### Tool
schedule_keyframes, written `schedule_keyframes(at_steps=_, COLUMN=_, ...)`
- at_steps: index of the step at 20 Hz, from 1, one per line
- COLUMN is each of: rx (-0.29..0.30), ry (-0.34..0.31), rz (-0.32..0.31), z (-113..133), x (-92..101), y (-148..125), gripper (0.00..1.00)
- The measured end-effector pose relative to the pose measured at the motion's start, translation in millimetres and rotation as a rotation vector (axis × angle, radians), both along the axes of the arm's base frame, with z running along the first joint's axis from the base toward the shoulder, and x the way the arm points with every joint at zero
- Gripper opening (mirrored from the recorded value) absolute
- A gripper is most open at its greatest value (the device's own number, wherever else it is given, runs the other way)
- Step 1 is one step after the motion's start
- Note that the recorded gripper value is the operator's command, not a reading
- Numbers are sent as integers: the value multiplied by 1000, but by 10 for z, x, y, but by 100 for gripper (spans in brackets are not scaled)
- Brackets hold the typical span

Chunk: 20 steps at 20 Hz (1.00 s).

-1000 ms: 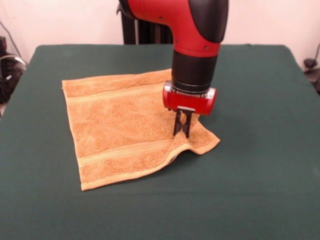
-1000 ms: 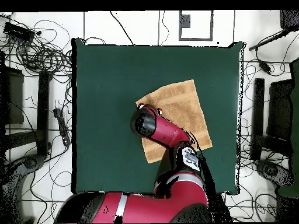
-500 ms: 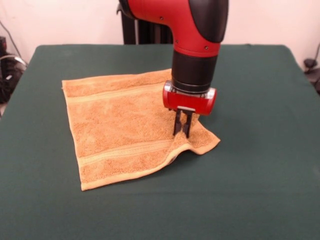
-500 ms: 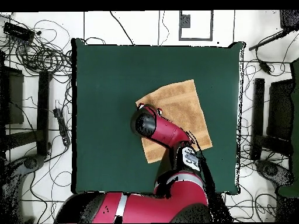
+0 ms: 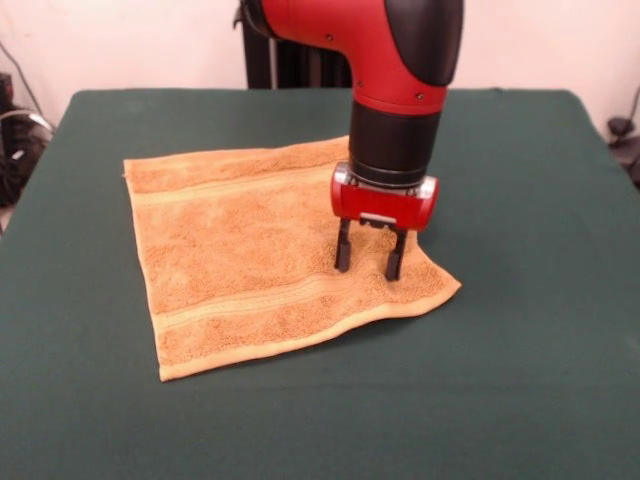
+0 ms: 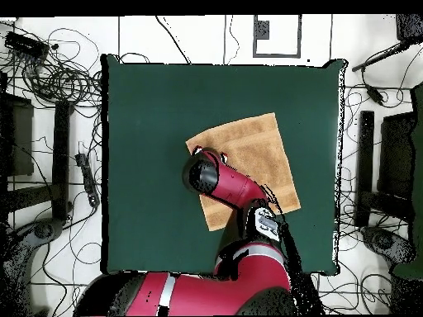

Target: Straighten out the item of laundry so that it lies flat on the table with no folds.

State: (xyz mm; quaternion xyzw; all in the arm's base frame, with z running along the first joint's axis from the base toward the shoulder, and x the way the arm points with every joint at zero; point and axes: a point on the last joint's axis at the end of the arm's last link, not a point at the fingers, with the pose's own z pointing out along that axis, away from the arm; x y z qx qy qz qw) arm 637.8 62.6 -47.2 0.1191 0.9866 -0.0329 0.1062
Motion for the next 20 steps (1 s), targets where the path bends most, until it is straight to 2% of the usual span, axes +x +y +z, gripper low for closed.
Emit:
schedule_keyframes(at_steps=15, rx=-1, ry=-2, rz=0, z=1, x=1, y=-3, gripper=100)
schedule_keyframes(at_steps=20, rx=1, ry=12, rz=4, z=53, x=-45, y=-105, gripper=100)
